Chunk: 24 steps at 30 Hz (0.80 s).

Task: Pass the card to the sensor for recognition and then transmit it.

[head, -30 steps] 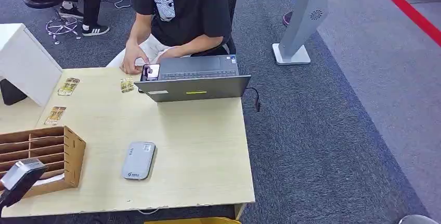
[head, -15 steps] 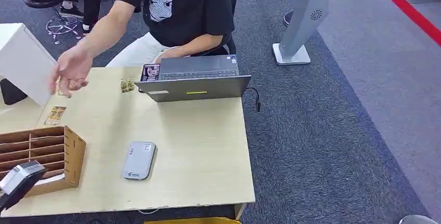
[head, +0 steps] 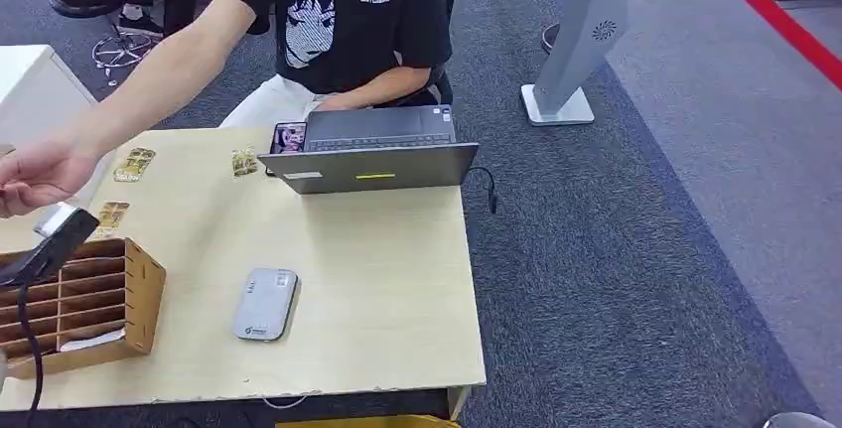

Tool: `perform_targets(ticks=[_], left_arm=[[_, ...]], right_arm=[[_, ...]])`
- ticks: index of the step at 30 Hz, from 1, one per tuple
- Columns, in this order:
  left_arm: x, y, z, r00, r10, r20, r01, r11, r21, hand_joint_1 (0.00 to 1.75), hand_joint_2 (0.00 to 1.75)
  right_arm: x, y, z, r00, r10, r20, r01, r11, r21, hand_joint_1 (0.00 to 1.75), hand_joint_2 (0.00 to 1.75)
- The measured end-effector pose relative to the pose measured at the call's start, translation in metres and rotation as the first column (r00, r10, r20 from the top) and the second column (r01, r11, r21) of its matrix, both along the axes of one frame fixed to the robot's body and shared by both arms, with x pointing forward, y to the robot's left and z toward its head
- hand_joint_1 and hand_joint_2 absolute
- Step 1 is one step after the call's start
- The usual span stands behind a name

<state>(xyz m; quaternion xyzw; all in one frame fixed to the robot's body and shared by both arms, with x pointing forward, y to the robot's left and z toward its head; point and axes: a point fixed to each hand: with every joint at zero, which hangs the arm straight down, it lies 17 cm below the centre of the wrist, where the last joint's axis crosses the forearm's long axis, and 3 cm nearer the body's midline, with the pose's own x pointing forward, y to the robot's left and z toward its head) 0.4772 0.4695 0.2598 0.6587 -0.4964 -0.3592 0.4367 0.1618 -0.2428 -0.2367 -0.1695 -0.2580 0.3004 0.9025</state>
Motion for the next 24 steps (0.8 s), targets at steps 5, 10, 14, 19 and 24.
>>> perform_targets(ticks=[5,10,14,19,24], left_arm=[[0.008,0.000,-0.012,1.000,0.006,-0.030,-0.006,1.000,-0.001,1.75,1.75],[0.013,-0.003,-0.012,1.000,0.001,-0.024,-0.001,1.000,-0.005,1.75,1.75],[0.013,-0.004,-0.012,1.000,-0.003,-0.013,0.003,1.000,-0.007,1.75,1.75],[0.014,-0.007,-0.016,1.000,-0.021,-0.009,0.021,0.998,-0.051,0.00,1.75],[0.016,-0.012,-0.027,0.998,-0.043,-0.035,0.039,0.993,-0.110,0.00,1.75]], right_arm=[[0.001,0.000,0.000,1.000,0.000,-0.001,0.000,1.000,-0.001,0.00,1.75],[0.002,0.000,-0.001,1.000,0.002,-0.004,-0.002,1.000,0.000,0.00,1.75],[0.001,0.001,-0.001,1.000,0.005,-0.007,-0.005,1.000,0.000,0.00,1.75],[0.001,0.001,-0.002,1.000,0.011,-0.008,-0.011,1.000,-0.004,0.00,1.75],[0.001,-0.001,-0.002,1.000,0.014,-0.014,-0.014,1.000,-0.014,0.00,1.75]])
